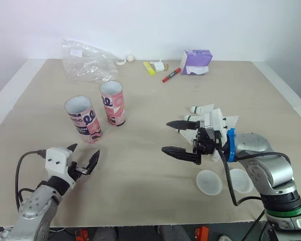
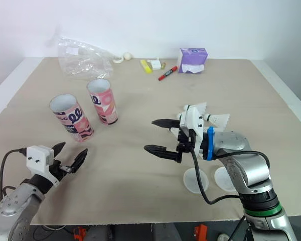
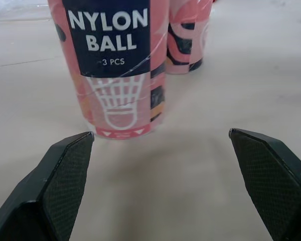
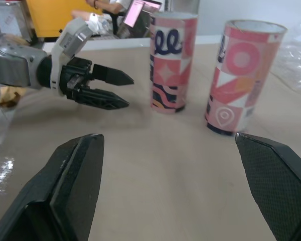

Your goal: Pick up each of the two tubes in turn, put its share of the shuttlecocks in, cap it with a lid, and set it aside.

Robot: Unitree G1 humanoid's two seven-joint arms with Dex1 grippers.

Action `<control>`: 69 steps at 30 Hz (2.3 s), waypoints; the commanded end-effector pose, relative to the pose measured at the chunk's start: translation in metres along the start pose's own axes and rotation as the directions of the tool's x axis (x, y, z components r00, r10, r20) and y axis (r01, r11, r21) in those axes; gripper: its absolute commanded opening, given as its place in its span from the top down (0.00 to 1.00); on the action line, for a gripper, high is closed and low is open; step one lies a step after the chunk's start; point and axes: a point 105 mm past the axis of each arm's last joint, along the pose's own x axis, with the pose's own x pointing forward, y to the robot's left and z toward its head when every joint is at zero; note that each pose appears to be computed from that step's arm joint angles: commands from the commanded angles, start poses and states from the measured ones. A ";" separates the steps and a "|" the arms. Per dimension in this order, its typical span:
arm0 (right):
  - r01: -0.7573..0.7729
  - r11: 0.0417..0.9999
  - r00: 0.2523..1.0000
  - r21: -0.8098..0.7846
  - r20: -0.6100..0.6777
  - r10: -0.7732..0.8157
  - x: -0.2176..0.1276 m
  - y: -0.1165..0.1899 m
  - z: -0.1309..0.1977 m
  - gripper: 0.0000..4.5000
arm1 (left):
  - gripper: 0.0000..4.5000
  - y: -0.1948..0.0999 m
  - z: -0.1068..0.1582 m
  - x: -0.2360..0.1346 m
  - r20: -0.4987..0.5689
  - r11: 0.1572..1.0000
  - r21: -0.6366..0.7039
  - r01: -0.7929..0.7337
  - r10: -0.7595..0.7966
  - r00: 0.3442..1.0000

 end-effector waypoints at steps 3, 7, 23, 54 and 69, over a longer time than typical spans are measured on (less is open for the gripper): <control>-0.007 0.998 1.000 -0.055 0.013 0.008 0.000 -0.002 0.004 0.01 | 0.00 0.011 0.014 0.013 0.058 1.000 0.019 -0.020 0.019 0.998; -0.001 0.999 1.000 -0.054 0.005 0.001 -0.002 -0.001 0.000 0.01 | 0.00 0.016 0.015 0.021 0.067 0.999 0.013 -0.034 0.033 0.997; 0.047 0.997 0.999 -0.059 -0.020 -0.048 -0.011 -0.001 -0.008 0.01 | 0.00 0.022 0.014 0.061 0.068 0.996 0.031 0.078 -0.080 0.994; 0.061 0.996 0.997 -0.058 -0.033 -0.063 -0.015 -0.001 -0.004 0.00 | 0.25 0.030 0.011 0.091 0.070 0.976 0.125 0.177 -0.186 0.980; 0.038 0.998 0.998 -0.044 0.044 -0.036 -0.024 0.036 0.019 0.00 | 0.25 -0.033 0.046 0.055 -0.072 0.732 0.341 0.590 -0.606 0.793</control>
